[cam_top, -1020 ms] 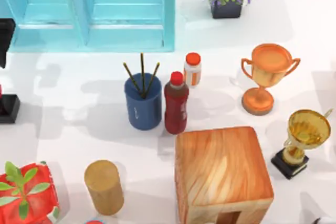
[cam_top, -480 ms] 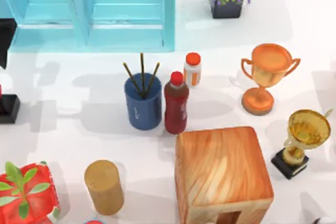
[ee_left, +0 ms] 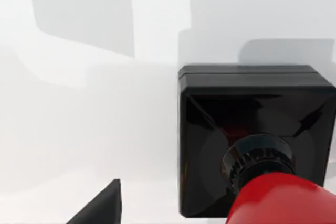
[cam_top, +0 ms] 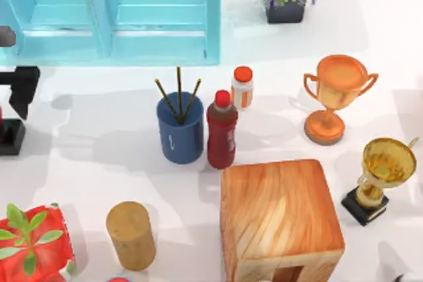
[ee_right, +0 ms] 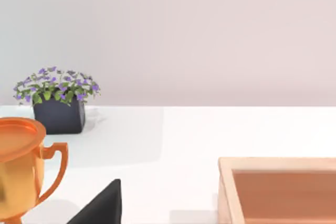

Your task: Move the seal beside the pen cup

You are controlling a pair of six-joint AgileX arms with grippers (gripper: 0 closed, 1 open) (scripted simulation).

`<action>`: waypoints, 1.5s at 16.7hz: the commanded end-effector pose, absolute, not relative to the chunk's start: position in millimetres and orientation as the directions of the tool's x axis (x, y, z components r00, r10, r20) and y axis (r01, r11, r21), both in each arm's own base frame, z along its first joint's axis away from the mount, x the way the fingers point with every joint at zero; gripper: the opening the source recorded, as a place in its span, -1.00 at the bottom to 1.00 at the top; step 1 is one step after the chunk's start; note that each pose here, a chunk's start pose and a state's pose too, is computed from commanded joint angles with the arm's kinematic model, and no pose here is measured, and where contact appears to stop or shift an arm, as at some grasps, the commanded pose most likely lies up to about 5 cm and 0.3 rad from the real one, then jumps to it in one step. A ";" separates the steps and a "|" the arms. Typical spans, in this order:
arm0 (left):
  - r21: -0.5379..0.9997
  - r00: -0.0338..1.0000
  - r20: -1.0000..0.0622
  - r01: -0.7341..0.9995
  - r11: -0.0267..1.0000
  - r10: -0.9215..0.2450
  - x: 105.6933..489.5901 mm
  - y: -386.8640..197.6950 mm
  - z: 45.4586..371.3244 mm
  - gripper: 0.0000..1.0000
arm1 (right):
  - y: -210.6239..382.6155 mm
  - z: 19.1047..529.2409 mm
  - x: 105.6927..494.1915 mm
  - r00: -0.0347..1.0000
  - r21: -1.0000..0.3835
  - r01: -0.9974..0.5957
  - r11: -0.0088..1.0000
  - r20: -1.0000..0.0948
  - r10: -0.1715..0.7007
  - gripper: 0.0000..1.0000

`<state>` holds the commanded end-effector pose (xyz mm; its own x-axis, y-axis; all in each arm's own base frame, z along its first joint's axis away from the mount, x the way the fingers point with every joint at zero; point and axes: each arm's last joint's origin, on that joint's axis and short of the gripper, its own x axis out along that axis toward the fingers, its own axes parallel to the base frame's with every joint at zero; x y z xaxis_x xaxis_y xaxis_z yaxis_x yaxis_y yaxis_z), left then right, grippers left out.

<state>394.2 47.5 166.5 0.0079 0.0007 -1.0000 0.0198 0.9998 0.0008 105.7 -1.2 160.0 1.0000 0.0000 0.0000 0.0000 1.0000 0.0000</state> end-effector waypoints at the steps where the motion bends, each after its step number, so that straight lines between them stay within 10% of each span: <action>1: 0.000 0.004 -1.000 0.020 1.000 0.000 392.7 47.5 157.5 1.00 | -1.2 160.0 105.7 1.000 0.000 0.000 1.000 0.000 0.000 1.00; 6: 0.000 -0.001 -1.000 0.020 1.000 0.000 391.1 47.4 149.1 1.00 | -1.2 160.0 105.7 1.000 0.000 0.000 1.000 0.000 0.000 1.00; 19: 0.000 -0.001 -1.000 0.020 1.000 0.000 391.1 47.4 149.1 -0.96 | -1.2 160.0 105.7 1.000 0.000 0.000 1.000 0.000 0.000 1.00; 25: 0.000 -0.001 -1.000 0.020 1.000 0.000 391.1 47.4 149.1 -1.00 | -1.2 160.0 105.7 1.000 0.000 0.000 1.000 0.000 0.000 1.00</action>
